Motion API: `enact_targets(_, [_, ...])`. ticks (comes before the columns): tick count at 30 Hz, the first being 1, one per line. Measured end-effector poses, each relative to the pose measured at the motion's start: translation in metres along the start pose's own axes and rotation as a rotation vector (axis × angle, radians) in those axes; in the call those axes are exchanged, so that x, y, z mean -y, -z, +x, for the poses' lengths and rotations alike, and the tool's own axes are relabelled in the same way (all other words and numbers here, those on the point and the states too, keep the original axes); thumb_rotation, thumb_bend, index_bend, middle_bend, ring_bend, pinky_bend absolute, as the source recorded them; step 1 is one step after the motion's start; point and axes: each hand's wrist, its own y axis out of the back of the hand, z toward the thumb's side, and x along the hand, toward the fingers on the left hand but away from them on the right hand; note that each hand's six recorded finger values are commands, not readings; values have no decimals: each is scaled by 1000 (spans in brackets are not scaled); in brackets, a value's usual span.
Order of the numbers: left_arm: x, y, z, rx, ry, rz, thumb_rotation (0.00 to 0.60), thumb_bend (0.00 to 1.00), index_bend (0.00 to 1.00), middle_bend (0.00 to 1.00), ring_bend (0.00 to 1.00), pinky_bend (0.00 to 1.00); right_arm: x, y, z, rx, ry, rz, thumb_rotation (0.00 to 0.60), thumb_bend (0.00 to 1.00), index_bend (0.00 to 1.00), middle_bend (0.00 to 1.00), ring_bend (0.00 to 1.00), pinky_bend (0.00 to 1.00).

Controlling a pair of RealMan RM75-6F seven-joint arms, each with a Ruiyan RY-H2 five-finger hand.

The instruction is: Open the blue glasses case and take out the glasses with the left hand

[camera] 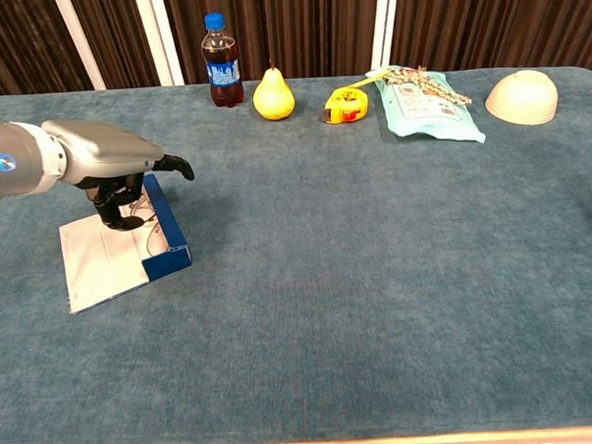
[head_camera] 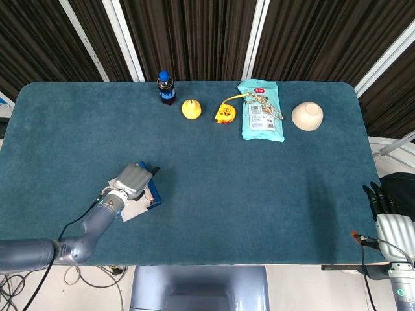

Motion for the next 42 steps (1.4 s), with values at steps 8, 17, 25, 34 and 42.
enact_targets(8, [9, 7, 9, -51, 64, 42, 600, 376, 126, 902, 799, 911, 0, 0, 0, 4, 1, -1, 600, 169, 0, 0, 0, 215])
enact_targets(17, [14, 29, -6, -91, 96, 69, 600, 376, 177, 905, 801, 912, 0, 0, 0, 1, 0, 0, 600, 170, 0, 0, 0, 215])
enact_targets(25, [28, 51, -26, -135, 156, 60, 600, 376, 194, 906, 801, 912, 0, 1, 0, 6, 0, -5, 600, 170, 0, 0, 0, 214])
enact_targets(34, [48, 72, -48, -176, 215, 48, 600, 376, 223, 906, 802, 912, -2, 0, 0, 6, 5, -7, 600, 171, 0, 0, 0, 214])
enact_targets(42, [44, 76, -50, -195, 173, -11, 600, 374, 258, 924, 820, 926, -2, 0, 0, 4, 8, -10, 600, 172, 0, 0, 0, 215])
